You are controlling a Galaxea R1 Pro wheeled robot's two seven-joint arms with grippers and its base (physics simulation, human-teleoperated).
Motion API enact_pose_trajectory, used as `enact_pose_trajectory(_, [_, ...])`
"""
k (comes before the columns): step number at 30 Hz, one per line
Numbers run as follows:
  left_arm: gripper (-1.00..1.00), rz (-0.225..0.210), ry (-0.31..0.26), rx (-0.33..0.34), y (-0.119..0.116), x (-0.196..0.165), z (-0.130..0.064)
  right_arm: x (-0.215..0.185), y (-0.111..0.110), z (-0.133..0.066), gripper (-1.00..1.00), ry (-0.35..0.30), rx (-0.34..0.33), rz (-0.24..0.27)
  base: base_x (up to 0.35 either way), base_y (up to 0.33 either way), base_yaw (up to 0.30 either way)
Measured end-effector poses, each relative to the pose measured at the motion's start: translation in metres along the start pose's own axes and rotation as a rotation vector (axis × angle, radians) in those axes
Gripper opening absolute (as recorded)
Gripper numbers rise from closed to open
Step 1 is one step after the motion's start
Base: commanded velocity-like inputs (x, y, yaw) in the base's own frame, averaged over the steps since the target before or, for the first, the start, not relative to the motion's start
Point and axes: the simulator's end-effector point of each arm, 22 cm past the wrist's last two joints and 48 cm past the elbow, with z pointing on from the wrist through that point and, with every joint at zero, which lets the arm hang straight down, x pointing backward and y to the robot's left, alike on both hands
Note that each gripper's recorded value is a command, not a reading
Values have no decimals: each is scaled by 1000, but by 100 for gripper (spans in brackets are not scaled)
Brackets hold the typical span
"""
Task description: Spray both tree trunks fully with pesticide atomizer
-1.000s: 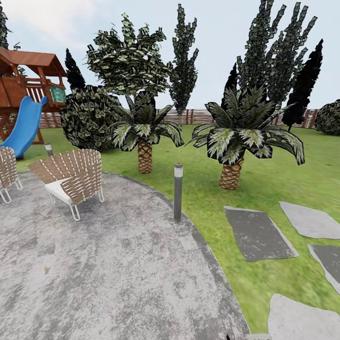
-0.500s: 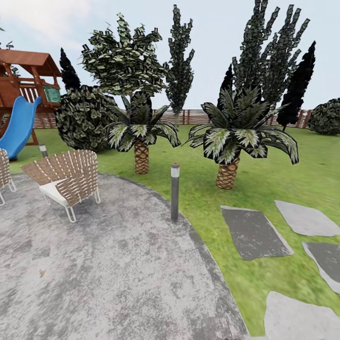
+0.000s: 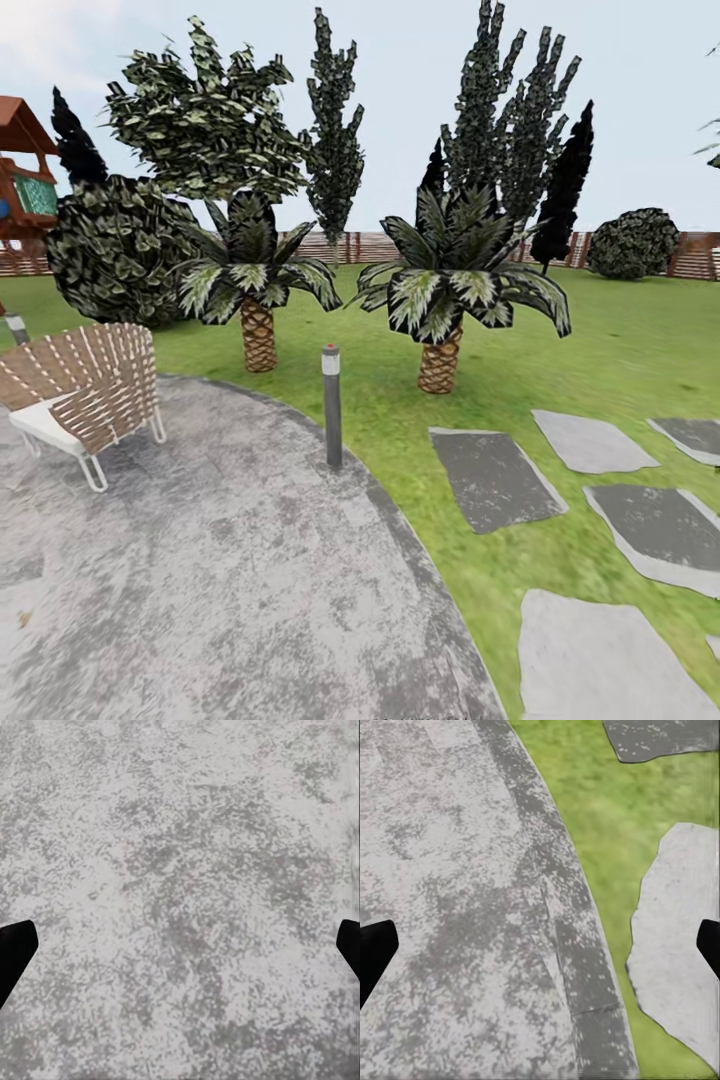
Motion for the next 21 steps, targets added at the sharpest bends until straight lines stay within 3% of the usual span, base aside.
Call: enact_pose_trajectory(21, [100,1,13,0,-2,33,27,37,2,21,100,13,0,1,0,0,-277])
